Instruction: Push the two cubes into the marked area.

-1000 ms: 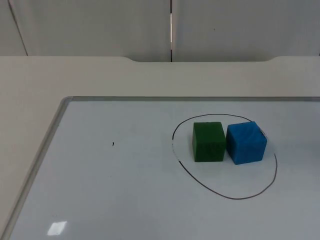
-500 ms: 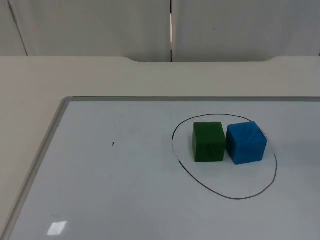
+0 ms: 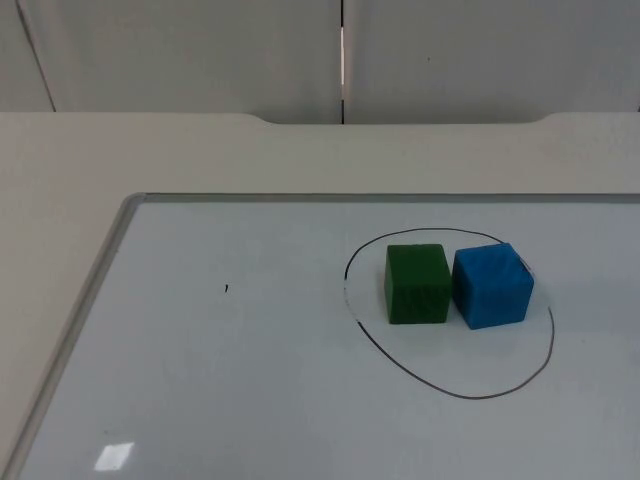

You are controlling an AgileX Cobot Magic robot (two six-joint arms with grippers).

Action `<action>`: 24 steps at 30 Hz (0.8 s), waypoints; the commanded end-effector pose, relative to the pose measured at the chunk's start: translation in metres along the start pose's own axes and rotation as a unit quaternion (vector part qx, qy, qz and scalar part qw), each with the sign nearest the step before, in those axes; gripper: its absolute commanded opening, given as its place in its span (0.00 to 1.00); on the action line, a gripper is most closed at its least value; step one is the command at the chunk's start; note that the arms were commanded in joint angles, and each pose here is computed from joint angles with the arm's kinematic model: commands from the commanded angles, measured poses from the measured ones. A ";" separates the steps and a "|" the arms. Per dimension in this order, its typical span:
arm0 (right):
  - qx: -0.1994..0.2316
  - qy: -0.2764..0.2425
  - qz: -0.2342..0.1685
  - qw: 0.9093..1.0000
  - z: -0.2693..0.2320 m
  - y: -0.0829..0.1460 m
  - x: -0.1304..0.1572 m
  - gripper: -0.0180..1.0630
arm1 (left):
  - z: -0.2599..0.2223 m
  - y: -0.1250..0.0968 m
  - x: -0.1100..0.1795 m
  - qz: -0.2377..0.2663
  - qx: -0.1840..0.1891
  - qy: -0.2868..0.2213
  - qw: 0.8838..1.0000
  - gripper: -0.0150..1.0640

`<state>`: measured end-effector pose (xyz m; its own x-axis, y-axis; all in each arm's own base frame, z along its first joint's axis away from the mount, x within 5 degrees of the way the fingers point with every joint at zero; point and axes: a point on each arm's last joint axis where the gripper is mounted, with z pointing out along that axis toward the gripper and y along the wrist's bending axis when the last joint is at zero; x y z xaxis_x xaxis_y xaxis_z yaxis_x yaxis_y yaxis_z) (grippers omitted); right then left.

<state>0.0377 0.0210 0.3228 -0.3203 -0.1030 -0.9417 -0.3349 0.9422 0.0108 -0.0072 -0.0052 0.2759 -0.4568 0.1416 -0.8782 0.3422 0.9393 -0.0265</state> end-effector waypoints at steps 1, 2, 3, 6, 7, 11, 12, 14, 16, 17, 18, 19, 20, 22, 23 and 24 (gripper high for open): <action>-0.004 0.000 -0.002 1.000 -0.012 0.003 0.008 0.02 | 0.001 0.000 0.001 -0.003 -0.002 -0.004 1.000 0.01; -0.004 0.000 -0.002 1.000 -0.012 0.003 0.008 0.02 | 0.001 0.000 0.001 -0.003 -0.002 -0.004 1.000 0.01; -0.004 0.000 -0.004 1.000 -0.016 0.004 0.011 0.02 | 0.001 0.000 0.001 -0.003 -0.002 -0.004 1.000 0.01; -0.006 0.005 -0.012 1.000 -0.028 0.006 0.021 0.02 | 0.001 0.000 0.001 -0.003 -0.002 -0.004 1.000 0.01; -0.003 0.004 -0.017 1.000 -0.031 0.006 0.024 0.02 | 0.001 0.000 0.001 -0.003 -0.002 -0.004 1.000 0.01; 0.001 0.003 -0.027 1.000 -0.043 0.008 0.034 0.02 | 0.001 0.001 0.001 -0.001 -0.007 -0.003 1.000 0.01; 0.001 0.000 -0.028 1.000 -0.045 0.008 0.036 0.02 | 0.001 0.001 0.001 0.000 -0.008 -0.003 1.000 0.01; 0.001 0.008 -0.028 1.000 -0.046 0.008 0.038 0.02 | 0.001 0.001 0.001 0.000 -0.008 -0.003 1.000 0.01; 0.005 0.015 -0.025 1.000 -0.046 0.008 0.039 0.02 | 0.001 0.001 0.001 0.000 -0.008 -0.003 1.000 0.01; 0.007 0.023 -0.020 1.000 -0.046 0.007 0.041 0.02 | 0.001 0.001 0.001 0.000 -0.008 -0.003 1.000 0.01; 0.010 0.030 -0.018 0.999 -0.044 0.006 0.043 0.02 | 0.001 0.001 0.001 0.000 -0.008 -0.003 1.000 0.01; 0.012 0.039 -0.008 0.999 -0.041 0.006 0.046 0.02 | 0.001 0.001 0.001 0.000 -0.008 -0.003 1.000 0.01; 0.012 0.039 -0.008 0.999 -0.041 0.006 0.046 0.02 | 0.001 0.001 0.001 0.000 -0.008 -0.003 1.000 0.01; 0.015 0.056 0.014 0.998 -0.033 0.004 0.054 0.02 | 0.001 0.001 0.001 0.000 -0.008 -0.003 1.000 0.01; 0.024 0.065 0.024 0.997 -0.031 0.003 0.057 0.02 | 0.001 0.001 0.001 0.000 -0.008 -0.003 1.000 0.01; 0.027 0.066 0.026 0.997 -0.031 0.002 0.057 0.02 | 0.001 0.001 0.001 0.000 -0.008 -0.003 1.000 0.01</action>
<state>-0.0099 0.0087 0.2826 -0.4353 -0.1125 -0.8933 -0.2968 0.9546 0.0244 -0.0069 -0.0043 0.2759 -0.4554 0.1468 -0.8781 0.3363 0.9416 -0.0170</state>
